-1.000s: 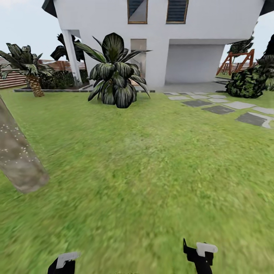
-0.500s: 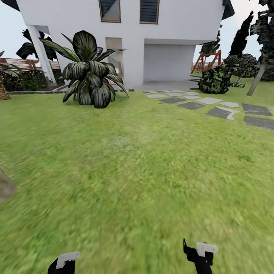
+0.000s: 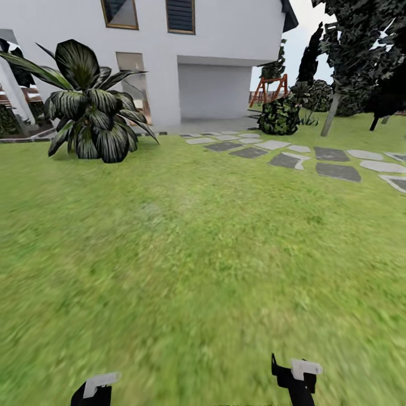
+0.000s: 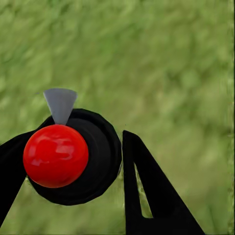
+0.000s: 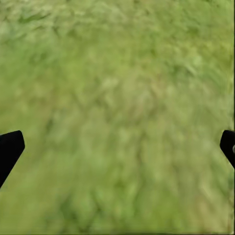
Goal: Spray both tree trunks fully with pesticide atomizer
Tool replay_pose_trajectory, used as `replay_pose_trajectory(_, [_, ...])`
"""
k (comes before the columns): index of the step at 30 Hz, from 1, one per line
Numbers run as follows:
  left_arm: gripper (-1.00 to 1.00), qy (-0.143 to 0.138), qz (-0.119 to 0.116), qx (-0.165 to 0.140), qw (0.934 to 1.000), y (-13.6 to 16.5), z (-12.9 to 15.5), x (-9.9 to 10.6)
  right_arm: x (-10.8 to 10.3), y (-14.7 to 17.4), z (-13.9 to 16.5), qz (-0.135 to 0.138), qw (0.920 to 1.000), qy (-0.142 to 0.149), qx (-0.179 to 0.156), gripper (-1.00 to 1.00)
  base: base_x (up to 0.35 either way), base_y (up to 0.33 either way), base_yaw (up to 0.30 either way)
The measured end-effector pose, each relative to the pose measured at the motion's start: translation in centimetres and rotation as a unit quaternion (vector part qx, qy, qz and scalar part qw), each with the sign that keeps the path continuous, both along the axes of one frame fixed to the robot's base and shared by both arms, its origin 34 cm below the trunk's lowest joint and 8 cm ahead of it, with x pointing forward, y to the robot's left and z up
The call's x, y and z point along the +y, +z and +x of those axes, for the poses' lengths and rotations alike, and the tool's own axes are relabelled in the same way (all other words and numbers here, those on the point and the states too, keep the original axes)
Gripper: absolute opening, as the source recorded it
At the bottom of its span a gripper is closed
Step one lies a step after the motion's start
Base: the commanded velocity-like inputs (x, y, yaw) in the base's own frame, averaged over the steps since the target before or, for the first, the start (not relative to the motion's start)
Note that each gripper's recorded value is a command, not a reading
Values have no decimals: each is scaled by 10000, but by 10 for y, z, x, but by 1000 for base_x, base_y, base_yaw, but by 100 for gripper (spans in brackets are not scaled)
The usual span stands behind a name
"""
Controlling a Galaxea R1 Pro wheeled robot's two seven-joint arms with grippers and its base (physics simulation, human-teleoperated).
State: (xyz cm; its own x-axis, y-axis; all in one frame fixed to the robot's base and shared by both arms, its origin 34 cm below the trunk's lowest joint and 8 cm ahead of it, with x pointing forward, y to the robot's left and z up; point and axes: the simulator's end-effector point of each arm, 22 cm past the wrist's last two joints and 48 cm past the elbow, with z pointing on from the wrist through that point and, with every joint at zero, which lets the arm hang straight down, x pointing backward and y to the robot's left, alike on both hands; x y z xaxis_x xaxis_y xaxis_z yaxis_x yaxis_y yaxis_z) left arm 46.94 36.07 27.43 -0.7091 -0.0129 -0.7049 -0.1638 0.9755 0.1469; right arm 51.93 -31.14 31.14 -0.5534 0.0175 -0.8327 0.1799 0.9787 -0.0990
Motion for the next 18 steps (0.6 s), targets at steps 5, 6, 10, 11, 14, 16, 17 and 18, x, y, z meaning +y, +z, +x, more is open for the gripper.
replay_pose_trajectory(5, [-100,-11,-3,12,10000,-1,0,-1,0,-1,0,0,10000,0,8,100,0,-272,-300])
replay_pose_trajectory(6, [-100,-11,-6,13,10000,-1,-1,-1,0,-1,-1,0,10000,0,10,100,0,-272,-291])
replay_pose_trajectory(10, [-100,-18,-6,20,10000,-1,-1,-2,0,-1,-1,0,10000,0,17,100,0,-272,-283])
replay_pose_trajectory(11, [-100,-19,-6,22,10000,-2,-1,-1,0,-2,-1,0,10000,0,19,100,0,-272,-281])
replay_pose_trajectory(14, [-100,-21,-6,27,10000,-2,-1,-2,0,-2,-1,0,10000,0,24,100,0,-272,-284])
replay_pose_trajectory(16, [-100,-25,-5,31,10000,-2,-2,-2,0,-2,-1,0,10000,0,27,100,0,-272,-287])
replay_pose_trajectory(17, [-100,-26,-5,33,10000,-2,-2,-2,0,-2,-2,0,10000,0,29,100,0,-272,-288])
replay_pose_trajectory(18, [-100,-26,-5,34,10000,-2,-2,-2,0,-3,-2,0,10000,0,30,100,0,-272,-288])
